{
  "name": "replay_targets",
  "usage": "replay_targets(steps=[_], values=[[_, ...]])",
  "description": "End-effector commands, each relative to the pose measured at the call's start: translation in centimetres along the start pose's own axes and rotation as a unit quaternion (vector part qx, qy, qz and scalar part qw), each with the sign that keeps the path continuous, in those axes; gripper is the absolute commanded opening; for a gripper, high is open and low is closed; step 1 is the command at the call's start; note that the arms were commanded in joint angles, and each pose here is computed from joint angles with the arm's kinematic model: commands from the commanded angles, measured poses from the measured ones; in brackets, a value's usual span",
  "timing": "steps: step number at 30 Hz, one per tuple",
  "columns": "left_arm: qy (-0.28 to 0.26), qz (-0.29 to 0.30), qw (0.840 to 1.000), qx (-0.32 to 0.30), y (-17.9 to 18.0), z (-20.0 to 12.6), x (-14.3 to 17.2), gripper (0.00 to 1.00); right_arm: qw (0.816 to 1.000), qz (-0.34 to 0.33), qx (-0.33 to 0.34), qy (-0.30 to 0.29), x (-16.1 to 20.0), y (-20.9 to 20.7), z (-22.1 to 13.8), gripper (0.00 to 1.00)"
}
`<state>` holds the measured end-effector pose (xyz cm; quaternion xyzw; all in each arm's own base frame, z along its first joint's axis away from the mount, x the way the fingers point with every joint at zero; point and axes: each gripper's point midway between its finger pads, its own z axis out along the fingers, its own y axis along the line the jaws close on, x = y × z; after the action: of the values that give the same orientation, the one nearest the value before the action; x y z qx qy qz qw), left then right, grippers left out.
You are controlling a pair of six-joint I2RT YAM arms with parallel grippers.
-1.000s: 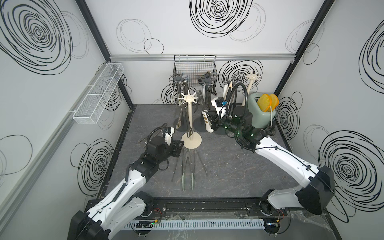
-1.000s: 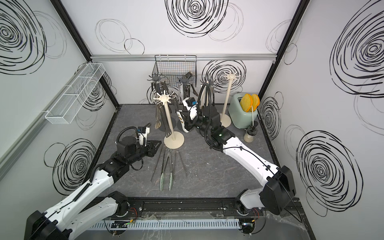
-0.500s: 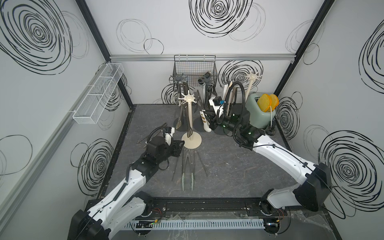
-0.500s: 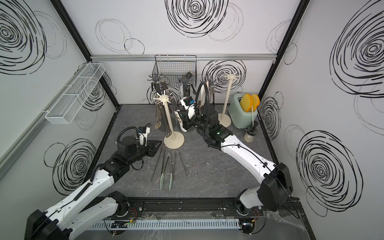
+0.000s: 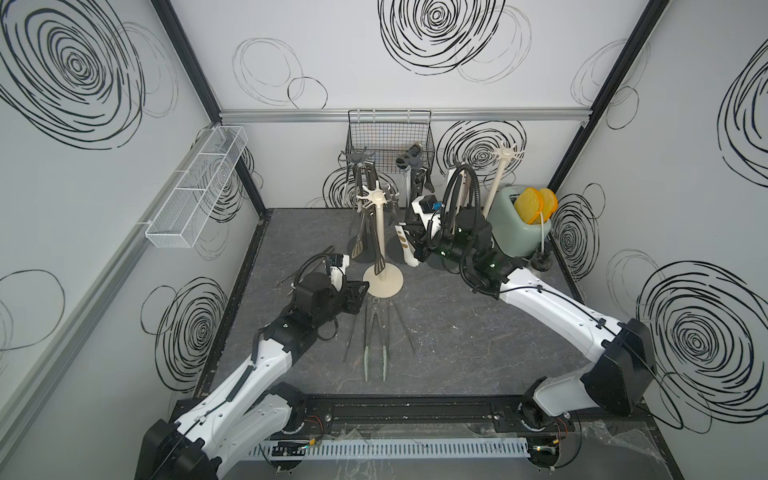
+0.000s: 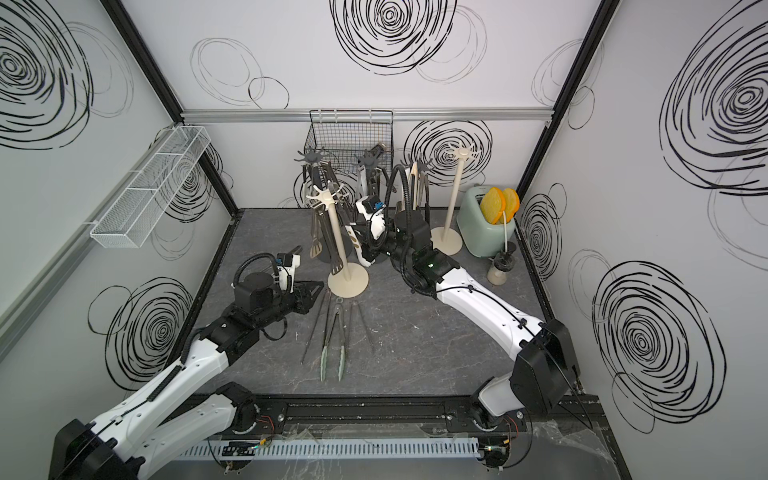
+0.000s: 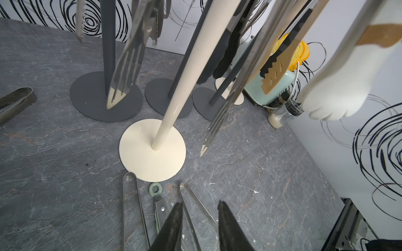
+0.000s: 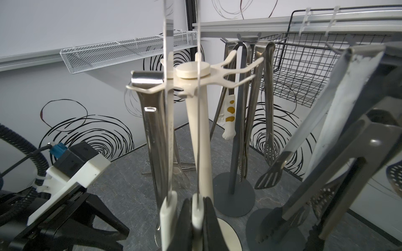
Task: Hang food tongs on kitchen utensil racks
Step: Hang the food tongs on the rack.
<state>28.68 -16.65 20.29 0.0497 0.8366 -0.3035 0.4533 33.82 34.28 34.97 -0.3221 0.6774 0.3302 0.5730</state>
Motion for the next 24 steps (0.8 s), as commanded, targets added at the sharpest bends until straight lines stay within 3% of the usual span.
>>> replay_targets(steps=[1,24], values=[[-0.018,0.005,1.000,0.010,-0.2,0.0,-0.7,0.32,1.000,0.004,-0.006,-0.007,0.5,0.5,0.0,0.00],[-0.017,0.005,1.000,0.016,-0.5,0.1,-0.8,0.32,0.998,0.035,0.019,0.057,7.2,-0.1,0.6,0.00]])
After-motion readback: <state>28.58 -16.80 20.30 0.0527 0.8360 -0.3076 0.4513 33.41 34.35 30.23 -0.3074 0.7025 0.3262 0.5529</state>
